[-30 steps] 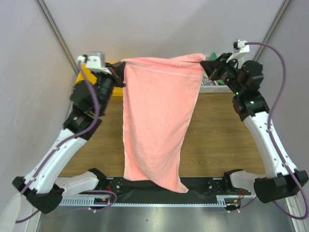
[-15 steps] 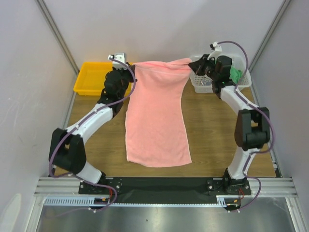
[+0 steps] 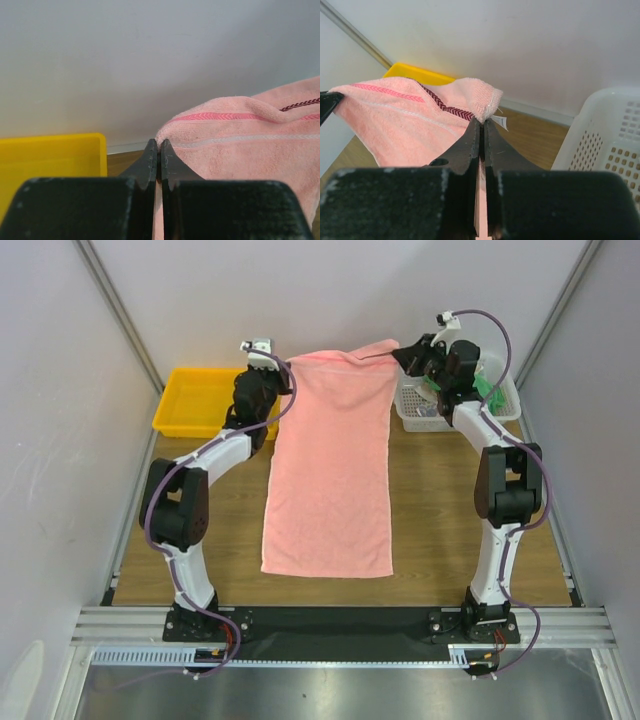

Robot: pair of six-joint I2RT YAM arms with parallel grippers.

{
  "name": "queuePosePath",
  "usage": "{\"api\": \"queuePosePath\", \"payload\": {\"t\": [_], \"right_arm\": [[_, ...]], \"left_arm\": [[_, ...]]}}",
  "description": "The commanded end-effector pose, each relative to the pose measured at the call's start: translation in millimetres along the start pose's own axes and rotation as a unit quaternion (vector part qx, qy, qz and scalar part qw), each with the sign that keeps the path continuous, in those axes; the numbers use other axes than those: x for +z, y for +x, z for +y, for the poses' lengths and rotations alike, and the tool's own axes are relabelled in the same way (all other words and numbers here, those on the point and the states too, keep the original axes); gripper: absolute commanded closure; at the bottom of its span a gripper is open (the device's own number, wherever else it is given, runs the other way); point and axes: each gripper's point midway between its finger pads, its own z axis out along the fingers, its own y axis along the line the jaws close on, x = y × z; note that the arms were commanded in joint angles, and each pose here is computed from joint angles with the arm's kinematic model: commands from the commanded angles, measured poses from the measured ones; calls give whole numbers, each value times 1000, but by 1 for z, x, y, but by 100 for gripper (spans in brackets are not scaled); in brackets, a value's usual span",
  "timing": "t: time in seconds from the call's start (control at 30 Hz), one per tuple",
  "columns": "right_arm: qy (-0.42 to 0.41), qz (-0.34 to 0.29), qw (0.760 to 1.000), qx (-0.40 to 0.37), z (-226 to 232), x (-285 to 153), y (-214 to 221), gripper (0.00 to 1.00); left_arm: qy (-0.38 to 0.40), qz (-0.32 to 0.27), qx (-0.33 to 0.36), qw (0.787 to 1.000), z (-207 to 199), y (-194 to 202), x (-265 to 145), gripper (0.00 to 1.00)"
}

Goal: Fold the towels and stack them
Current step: Flatten out the crumpled towel, then fold the towel

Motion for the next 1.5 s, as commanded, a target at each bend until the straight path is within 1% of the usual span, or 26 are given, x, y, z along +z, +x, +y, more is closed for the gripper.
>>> {"api": "queuePosePath", "payload": {"t": [0.0,0.17,0.33,0.47,0.53,0.57,0.6,0.63,0.67,0.73,0.77,0.8,0.83,0.87,0.9,0.93,1.03,1.07,1.13,1.23,1.27,1.3,1.37,1.4,1.43,1.47], "right_arm": [[-25,-36,998,-38,9,6,-29,100],[-35,-23,998,-46,14,-1,-21,100],[-47,-16,997,-62,24,-16,-19,100],[-44,-4,997,-59,26,-26,-8,100],[-45,6,998,-52,27,-32,3,100],[-48,2,997,-54,29,-35,0,100],[-48,8,998,-49,30,-38,7,100],[-50,12,998,-45,31,-40,9,100],[-54,13,997,-44,34,-42,10,100],[-58,23,997,-37,37,-49,17,100],[-58,27,997,-34,38,-52,21,100],[-59,25,997,-33,42,-57,18,100],[-57,35,997,-26,41,-62,30,100],[-56,38,997,-22,42,-66,34,100],[-59,35,997,-23,47,-71,30,100],[-54,50,997,-13,45,-77,46,100],[-56,61,997,-8,51,-90,56,100],[-53,77,996,0,52,-97,71,100],[-56,87,995,-1,57,-104,77,100],[-54,123,991,8,63,-115,104,100],[-55,129,990,9,67,-118,107,100],[-57,139,989,12,72,-123,117,100],[-55,149,987,12,76,-129,122,100],[-51,159,986,15,78,-133,131,100],[-50,162,985,15,79,-136,134,100],[-51,165,985,14,81,-140,135,100]], "left_arm": [[18,-71,-10,997,-1,-49,8,100],[41,-72,-16,996,10,-46,0,99],[110,-69,-6,992,4,-40,-14,100],[148,-36,19,988,-3,-12,-27,100],[153,-41,24,987,-5,-11,-34,100],[151,-31,23,988,-2,2,-42,100],[155,-51,29,986,-5,-5,-47,100],[154,-55,33,986,-4,-4,-52,100],[148,-45,34,987,0,9,-61,100],[147,-55,46,986,-1,7,-70,100],[145,-44,56,987,2,19,-77,99],[143,-44,61,987,3,21,-81,99],[143,-44,66,987,3,20,-85,100],[139,-36,73,987,6,30,-92,100],[133,-37,76,987,8,31,-95,100],[129,-29,82,988,10,38,-102,99],[124,-26,90,988,13,43,-112,100],[125,-19,89,988,13,50,-119,100],[125,-21,98,987,13,49,-125,100],[142,-25,113,983,7,49,-139,100],[146,-20,121,982,6,51,-141,100],[151,1,124,981,5,56,-144,100],[179,22,140,974,-2,60,-147,100],[188,56,137,971,-3,72,-152,100],[198,71,142,967,-5,76,-154,100],[200,100,138,965,-4,85,-157,100]]}}
